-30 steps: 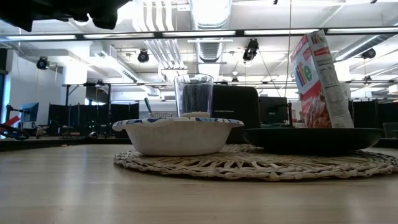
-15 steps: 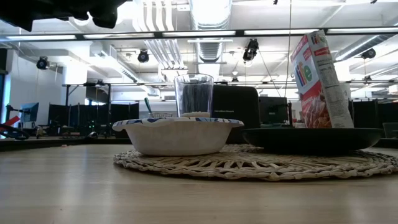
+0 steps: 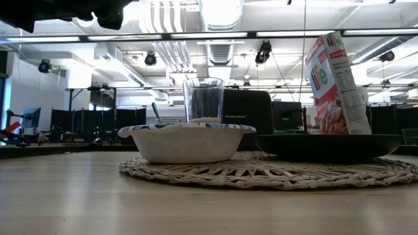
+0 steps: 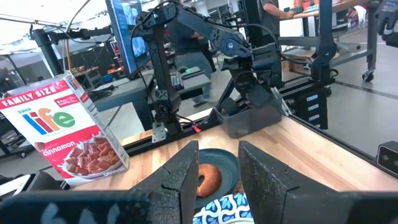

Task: Arrange a breakfast setting
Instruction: Put the apple on the top of the brown place mat

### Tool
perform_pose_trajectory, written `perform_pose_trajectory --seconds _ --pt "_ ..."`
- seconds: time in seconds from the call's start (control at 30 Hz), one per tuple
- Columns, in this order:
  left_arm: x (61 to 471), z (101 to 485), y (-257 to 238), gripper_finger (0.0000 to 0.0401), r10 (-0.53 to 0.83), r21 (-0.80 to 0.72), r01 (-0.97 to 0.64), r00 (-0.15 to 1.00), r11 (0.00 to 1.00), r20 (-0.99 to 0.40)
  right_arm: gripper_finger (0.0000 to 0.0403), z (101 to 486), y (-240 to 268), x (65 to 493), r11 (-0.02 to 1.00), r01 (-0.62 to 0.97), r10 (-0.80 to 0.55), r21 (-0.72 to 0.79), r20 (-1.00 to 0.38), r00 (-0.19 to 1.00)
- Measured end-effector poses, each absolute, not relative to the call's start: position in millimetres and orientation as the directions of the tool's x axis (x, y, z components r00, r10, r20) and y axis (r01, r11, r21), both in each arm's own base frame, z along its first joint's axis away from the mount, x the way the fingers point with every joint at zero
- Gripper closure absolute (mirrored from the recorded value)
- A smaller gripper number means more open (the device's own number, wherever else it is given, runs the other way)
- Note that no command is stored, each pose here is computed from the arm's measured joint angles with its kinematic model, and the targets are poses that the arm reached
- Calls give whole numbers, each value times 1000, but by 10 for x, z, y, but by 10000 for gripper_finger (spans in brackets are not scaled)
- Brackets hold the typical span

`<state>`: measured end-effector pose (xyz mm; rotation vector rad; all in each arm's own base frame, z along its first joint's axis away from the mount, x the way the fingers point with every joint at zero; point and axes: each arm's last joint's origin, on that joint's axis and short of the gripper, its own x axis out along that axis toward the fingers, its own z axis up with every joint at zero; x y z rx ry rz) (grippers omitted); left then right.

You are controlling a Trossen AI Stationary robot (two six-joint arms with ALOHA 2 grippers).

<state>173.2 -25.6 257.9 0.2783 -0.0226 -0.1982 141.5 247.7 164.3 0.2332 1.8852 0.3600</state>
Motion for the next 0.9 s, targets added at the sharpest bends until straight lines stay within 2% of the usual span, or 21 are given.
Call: perform_pose_trajectory --seconds 0.27,0.57,0.77,0.9 --pt "1732 2577 -256 305 -197 275 192 980 942 -7 200 2010 2392 1350 884 14 451 468 -843 -292" --pt "1732 2577 -257 305 -198 274 192 980 942 -7 200 2452 2204 1267 816 57 576 576 -798 -181" --pt "1732 2577 -257 305 -198 272 192 980 943 -6 200 2612 2064 1299 797 159 594 582 -803 -37" --pt "1732 2577 -257 305 -198 272 192 980 943 -6 200 2688 1957 1365 797 201 554 570 -821 134"
